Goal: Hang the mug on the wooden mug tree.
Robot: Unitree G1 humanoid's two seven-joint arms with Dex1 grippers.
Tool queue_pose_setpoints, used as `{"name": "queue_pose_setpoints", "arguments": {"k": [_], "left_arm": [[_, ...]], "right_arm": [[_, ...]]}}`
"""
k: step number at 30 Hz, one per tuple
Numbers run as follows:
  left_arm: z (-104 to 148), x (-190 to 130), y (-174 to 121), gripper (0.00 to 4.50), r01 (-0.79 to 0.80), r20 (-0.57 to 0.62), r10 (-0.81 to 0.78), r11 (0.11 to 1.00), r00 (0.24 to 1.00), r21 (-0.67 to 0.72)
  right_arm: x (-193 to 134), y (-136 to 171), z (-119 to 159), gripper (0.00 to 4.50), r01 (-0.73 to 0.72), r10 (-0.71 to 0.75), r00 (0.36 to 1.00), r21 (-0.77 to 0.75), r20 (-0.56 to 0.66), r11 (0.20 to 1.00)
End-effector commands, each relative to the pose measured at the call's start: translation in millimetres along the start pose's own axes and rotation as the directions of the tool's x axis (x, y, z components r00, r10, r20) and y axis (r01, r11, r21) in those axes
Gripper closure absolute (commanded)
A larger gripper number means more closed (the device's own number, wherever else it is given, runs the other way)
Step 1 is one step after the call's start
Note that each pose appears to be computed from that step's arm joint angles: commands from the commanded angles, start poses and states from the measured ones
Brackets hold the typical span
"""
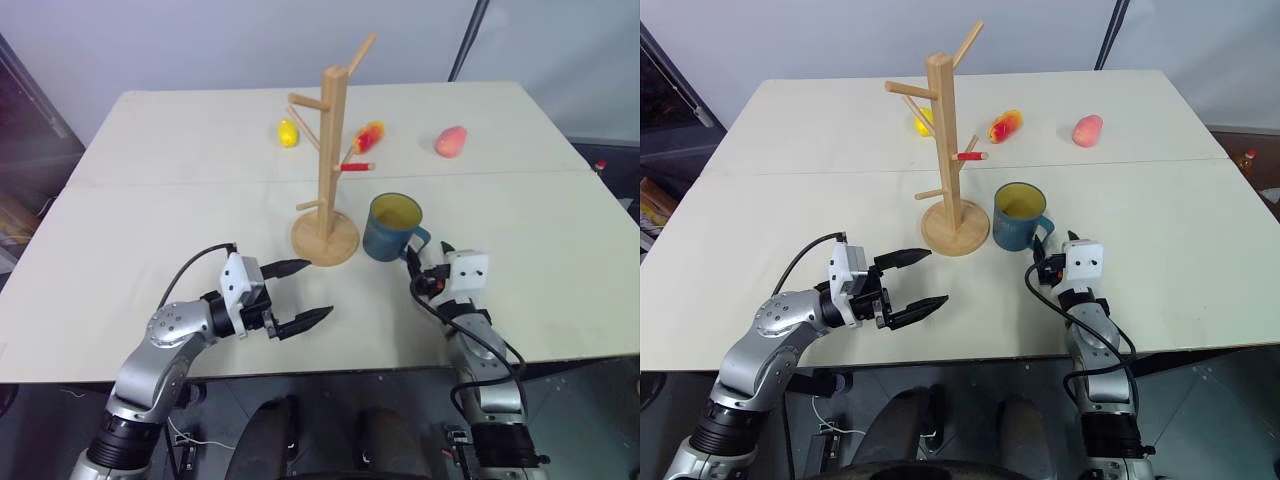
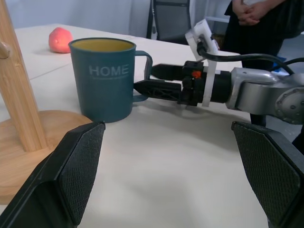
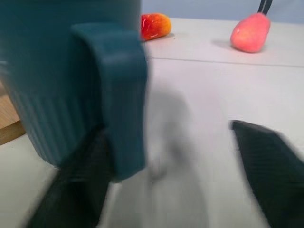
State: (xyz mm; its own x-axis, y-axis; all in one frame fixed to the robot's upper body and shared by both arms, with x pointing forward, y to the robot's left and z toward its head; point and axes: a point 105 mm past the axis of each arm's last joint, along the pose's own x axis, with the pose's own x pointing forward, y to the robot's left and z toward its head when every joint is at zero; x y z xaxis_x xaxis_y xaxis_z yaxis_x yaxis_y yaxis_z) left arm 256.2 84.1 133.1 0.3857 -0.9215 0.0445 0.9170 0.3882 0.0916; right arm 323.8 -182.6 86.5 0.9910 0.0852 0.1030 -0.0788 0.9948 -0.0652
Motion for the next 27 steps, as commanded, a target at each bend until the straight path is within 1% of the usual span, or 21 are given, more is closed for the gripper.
{"name": "queue_pose_setpoints", "arguments": {"k": [1,3,4,6,8,12,14,15,16,18,23,27], "left_arm": [[13,3,-2,0.0,0.01,0.036,-0.012,0.998,0.999,0.059],[13,3,-1,0.0,0.006,0.035,-0.008,0.998,0.999,0.061],[13,2,-1,0.0,0.005,0.035,-0.007,0.998,0.999,0.061],[13,2,0,0.0,0.001,0.034,-0.004,0.998,0.999,0.062],[13,0,1,0.0,-0.006,0.032,0.004,0.998,0.999,0.064],[13,-4,7,0.0,-0.036,0.031,0.034,0.997,0.999,0.074],[13,-8,13,0.0,-0.056,0.027,0.054,0.995,0.998,0.083],[14,-10,16,0.0,-0.064,0.023,0.062,0.994,0.998,0.088],[14,-12,19,0.0,-0.07,0.02,0.069,0.993,0.997,0.093],[15,-15,24,0.0,-0.076,0.017,0.074,0.992,0.997,0.101],[21,-19,34,0.0,-0.091,0.028,0.089,0.989,0.996,0.113],[30,-20,40,0.0,-0.104,0.055,0.098,0.988,0.994,0.114]], "right_arm": [[4,5,5,3.04,-0.024,0.024,1.0,0.027,0.02,0.999],[4,7,5,4.16,-0.038,0.037,0.999,0.031,0.018,0.999],[4,8,5,4.43,-0.042,0.041,0.999,0.033,0.018,0.999],[4,9,6,4.43,-0.049,0.048,0.999,0.033,0.022,0.998],[4,12,12,4.43,-0.08,0.08,0.996,-0.002,0.035,0.997],[-4,23,32,4.43,-0.226,0.243,0.968,-0.207,0.064,0.952],[-15,34,47,4.43,-0.364,0.417,0.908,-0.408,0.047,0.837],[-21,38,56,4.43,-0.417,0.49,0.871,-0.484,0.028,0.769],[-24,40,66,4.43,-0.447,0.538,0.843,-0.534,0.017,0.717],[-23,37,85,4.43,-0.452,0.569,0.822,-0.582,0.023,0.676],[-5,33,139,4.43,-0.414,0.6,0.799,-0.68,0.048,0.605],[10,36,161,4.43,-0.429,0.626,0.779,-0.702,0.03,0.568]]}}
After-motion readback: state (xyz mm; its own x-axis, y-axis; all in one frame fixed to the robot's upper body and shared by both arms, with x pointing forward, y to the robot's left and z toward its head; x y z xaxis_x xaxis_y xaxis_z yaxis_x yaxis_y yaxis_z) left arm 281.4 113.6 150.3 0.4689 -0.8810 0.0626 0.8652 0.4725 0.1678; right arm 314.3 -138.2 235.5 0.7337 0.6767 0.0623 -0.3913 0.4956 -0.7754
